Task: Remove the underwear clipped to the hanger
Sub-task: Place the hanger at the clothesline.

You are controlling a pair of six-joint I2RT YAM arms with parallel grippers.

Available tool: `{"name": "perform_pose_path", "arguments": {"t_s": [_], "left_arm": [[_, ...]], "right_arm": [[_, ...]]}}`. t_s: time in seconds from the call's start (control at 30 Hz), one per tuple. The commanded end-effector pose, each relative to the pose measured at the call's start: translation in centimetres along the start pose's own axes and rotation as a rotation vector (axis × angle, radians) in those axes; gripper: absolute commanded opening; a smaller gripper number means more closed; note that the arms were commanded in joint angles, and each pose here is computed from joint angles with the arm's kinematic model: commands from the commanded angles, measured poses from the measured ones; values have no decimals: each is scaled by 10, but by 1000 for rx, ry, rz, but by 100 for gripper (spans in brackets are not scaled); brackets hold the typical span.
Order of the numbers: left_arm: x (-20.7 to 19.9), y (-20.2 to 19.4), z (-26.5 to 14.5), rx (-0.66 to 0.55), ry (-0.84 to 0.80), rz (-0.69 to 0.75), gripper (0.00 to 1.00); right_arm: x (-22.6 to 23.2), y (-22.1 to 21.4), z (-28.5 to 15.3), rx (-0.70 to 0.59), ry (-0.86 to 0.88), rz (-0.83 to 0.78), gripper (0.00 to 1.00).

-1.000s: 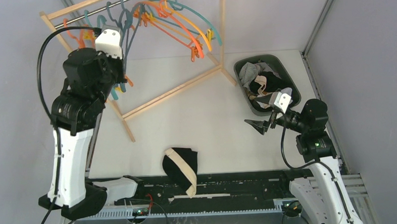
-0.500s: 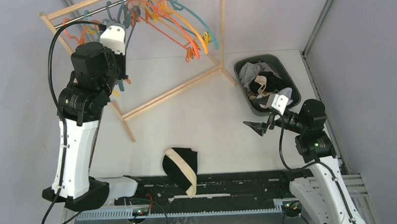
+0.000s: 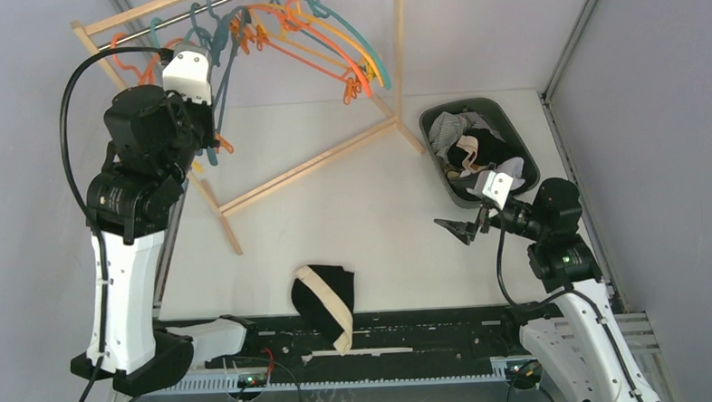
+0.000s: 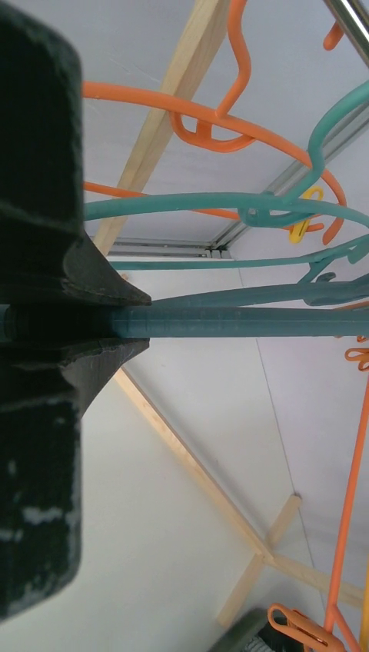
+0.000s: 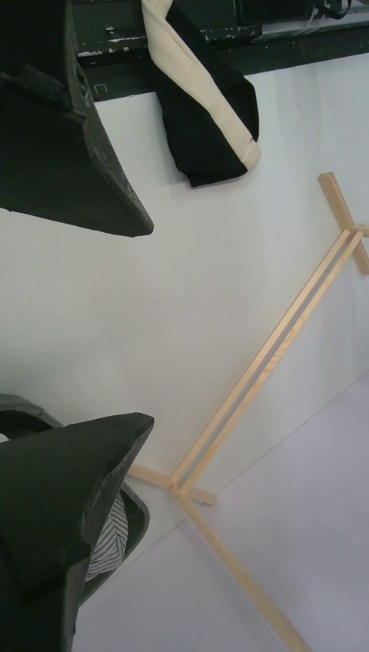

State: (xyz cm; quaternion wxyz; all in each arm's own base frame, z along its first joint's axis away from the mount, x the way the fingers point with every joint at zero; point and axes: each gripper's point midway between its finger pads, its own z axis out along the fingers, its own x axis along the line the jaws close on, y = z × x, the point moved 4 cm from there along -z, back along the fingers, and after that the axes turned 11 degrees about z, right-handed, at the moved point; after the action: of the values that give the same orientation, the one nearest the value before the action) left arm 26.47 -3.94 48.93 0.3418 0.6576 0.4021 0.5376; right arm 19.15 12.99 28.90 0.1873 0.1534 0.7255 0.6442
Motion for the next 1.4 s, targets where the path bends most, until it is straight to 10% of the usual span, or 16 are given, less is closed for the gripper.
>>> {"name": "perform_pose_path", "arguments": {"t_s": [0.0, 0.57, 1.37], "left_arm": [[11, 26, -17, -135, 9, -51, 0], [25, 15, -45, -154, 80, -54, 0], [10, -3, 19, -60, 139, 5, 0]], "right_arm": [[-2, 0, 2, 1, -5, -25, 84], [-2, -1, 3, 9, -6, -29, 84], [-2, -3, 3, 16, -1, -31, 84]]}}
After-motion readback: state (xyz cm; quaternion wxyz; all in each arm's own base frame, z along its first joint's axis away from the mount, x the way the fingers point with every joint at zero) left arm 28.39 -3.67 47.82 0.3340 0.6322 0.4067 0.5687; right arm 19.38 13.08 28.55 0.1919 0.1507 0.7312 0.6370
